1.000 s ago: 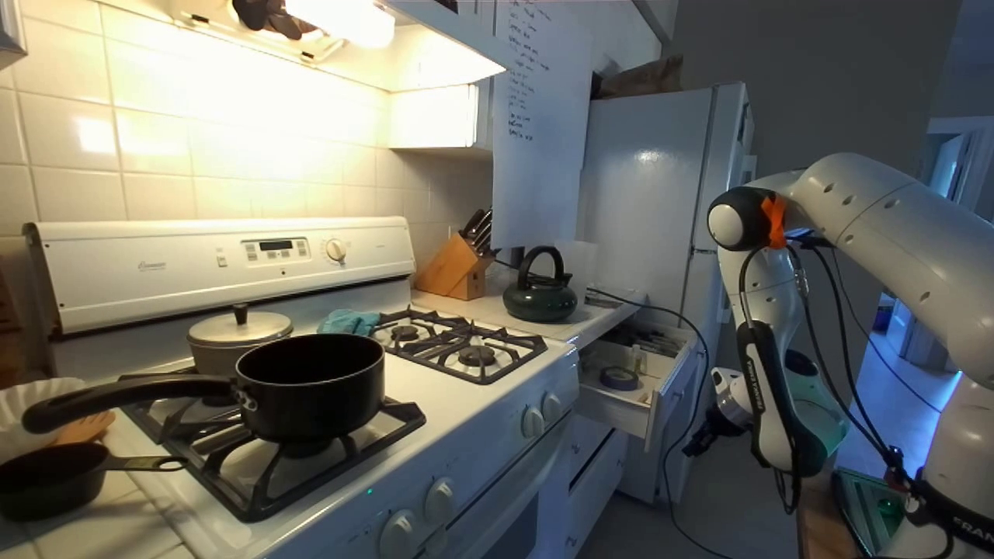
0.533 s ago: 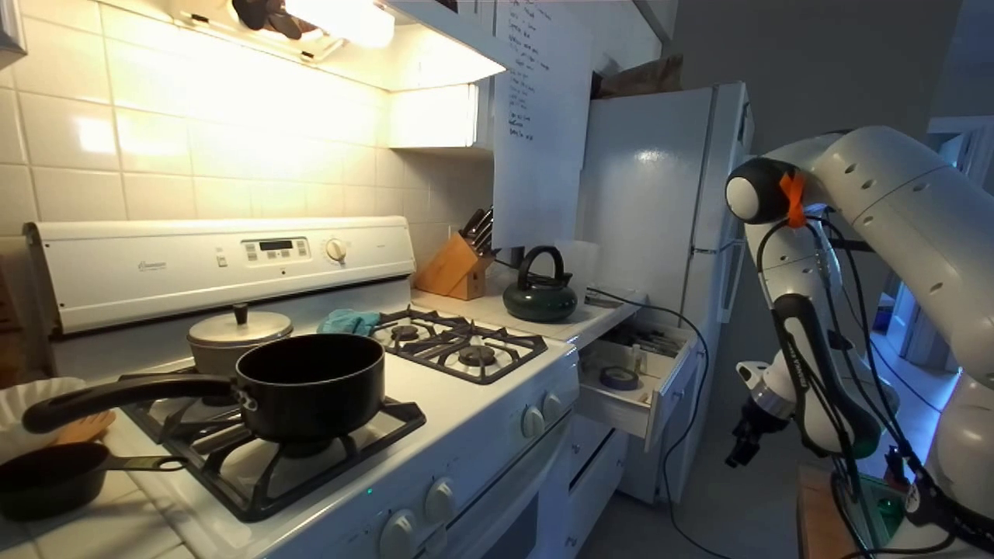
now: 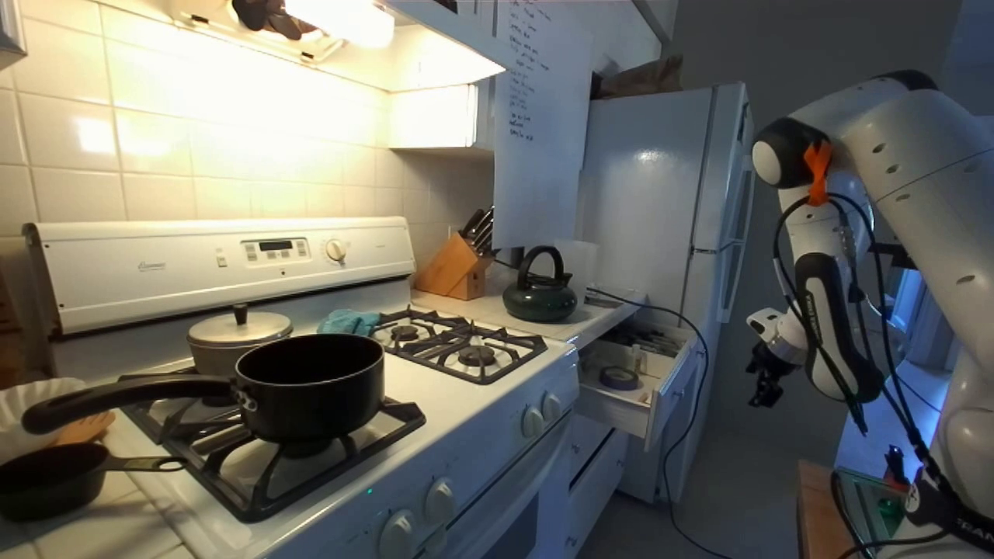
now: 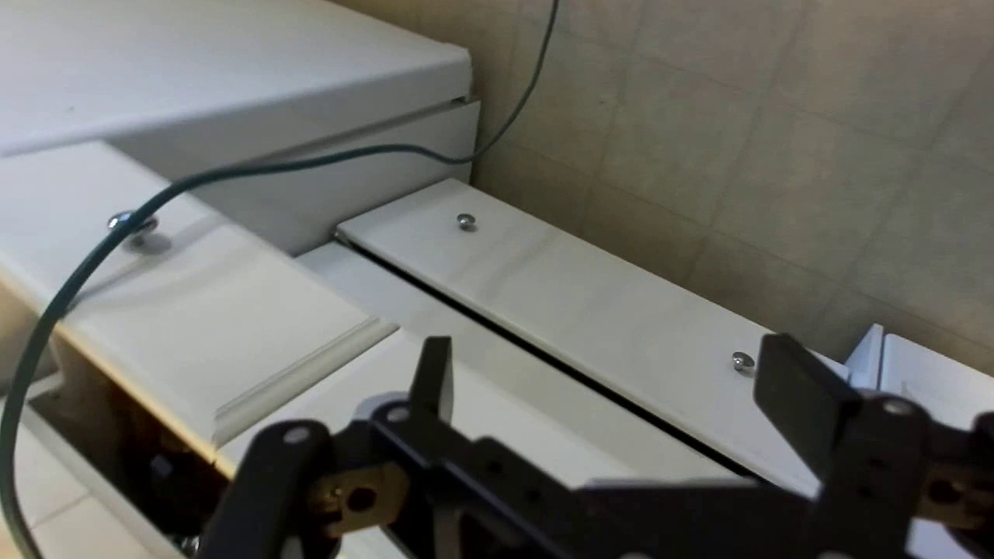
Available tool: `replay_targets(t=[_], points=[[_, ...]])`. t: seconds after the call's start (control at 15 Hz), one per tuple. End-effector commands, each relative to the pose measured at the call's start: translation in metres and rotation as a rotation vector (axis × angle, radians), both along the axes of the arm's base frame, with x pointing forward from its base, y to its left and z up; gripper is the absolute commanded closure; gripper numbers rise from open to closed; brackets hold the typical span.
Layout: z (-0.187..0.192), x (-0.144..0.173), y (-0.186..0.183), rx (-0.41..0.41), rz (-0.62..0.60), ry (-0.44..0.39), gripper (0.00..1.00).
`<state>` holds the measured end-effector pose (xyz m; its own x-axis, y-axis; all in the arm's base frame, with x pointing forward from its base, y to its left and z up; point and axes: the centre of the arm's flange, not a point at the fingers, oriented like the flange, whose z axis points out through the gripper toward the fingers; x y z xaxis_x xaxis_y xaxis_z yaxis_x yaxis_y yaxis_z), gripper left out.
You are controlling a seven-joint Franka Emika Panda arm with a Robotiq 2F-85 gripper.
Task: Pull open the drawer and take out the clear bottle
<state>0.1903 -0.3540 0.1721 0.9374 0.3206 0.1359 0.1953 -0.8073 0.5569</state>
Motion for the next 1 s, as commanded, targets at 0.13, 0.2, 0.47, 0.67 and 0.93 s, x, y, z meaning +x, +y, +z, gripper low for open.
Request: replay_targets(t=[0.13,0.2,0.47,0.67,0.93], points=[[0.095,0.072,-0.029,-0.144,0.278,0.069,0.0],[0.109,0.084,-0.031,-0.17,0.325,0.086,0.0],[0.141,0.118,-0.031,-0.276,0.502,0.153,0.0],[0.151,0.127,-0.023,-0.338,0.65,0.187,0.0],[0.147,0.119,-0.018,-0.401,0.848,0.231,0.0]])
